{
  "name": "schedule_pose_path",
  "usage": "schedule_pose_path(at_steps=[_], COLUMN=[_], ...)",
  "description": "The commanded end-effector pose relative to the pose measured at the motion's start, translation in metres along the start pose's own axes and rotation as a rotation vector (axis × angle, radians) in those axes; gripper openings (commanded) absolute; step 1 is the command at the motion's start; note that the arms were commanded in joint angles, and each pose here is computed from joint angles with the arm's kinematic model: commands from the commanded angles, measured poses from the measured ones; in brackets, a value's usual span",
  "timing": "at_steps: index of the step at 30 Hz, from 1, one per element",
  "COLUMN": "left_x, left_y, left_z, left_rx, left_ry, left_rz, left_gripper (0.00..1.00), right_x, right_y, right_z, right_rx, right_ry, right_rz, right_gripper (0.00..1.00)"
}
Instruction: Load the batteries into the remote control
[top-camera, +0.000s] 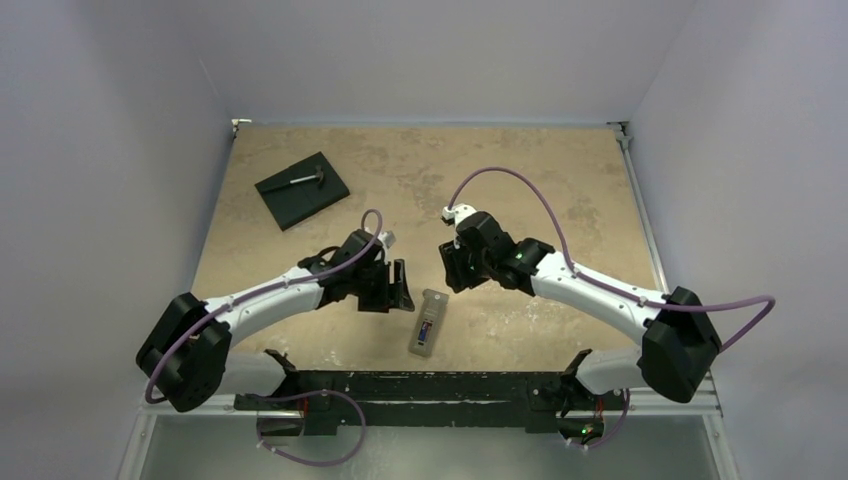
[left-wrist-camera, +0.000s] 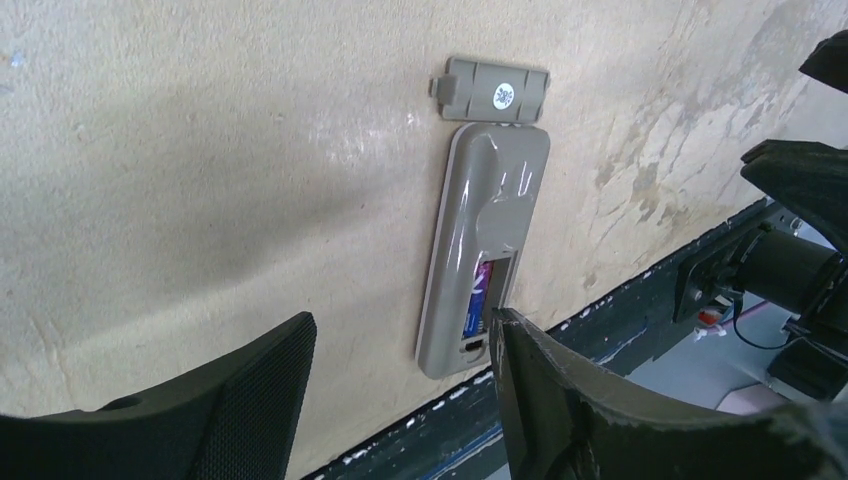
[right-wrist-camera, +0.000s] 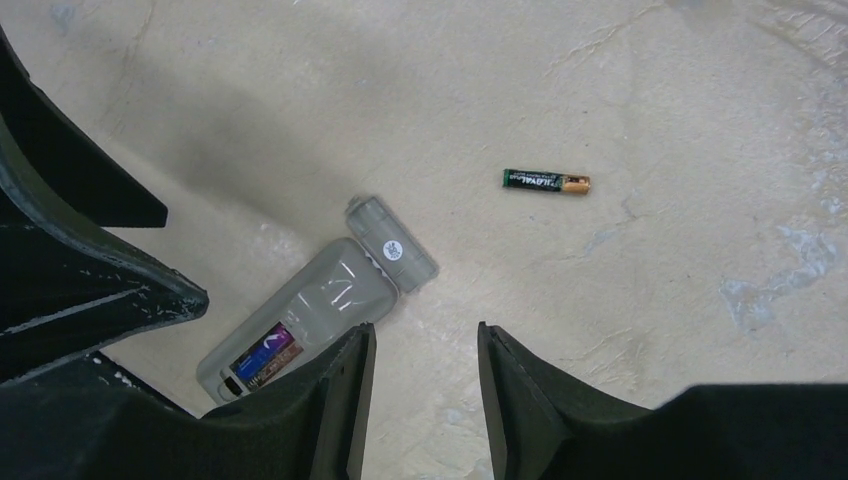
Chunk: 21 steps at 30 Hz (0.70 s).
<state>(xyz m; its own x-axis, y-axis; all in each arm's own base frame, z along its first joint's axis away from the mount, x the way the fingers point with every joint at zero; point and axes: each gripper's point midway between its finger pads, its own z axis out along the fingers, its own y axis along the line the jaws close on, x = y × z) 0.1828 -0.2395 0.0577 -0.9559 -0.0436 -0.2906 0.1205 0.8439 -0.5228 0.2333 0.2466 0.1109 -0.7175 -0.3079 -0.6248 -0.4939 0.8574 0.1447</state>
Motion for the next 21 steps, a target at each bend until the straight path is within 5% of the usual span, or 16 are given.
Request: schedule_pose_path(at_steps=[1, 21], left_x=[0.004, 0.013], left_y=[-0.01, -0.036], left_z=[-0.013, -0.002], left_rx=[0.01, -0.303], left_ry=[0.003, -0.089], left_rz=[0.027, 0.199], left_gripper=[0.63, 0.55], right_x=[0.001, 0.022], right_y=[0.01, 0.007], right_z=[-0.005, -0.011], right_rx=[-0.063, -0.083], right_ry=[-0.013, -0.016], right_rz=[-0.009, 0.034], right_gripper=[0.49, 0.47])
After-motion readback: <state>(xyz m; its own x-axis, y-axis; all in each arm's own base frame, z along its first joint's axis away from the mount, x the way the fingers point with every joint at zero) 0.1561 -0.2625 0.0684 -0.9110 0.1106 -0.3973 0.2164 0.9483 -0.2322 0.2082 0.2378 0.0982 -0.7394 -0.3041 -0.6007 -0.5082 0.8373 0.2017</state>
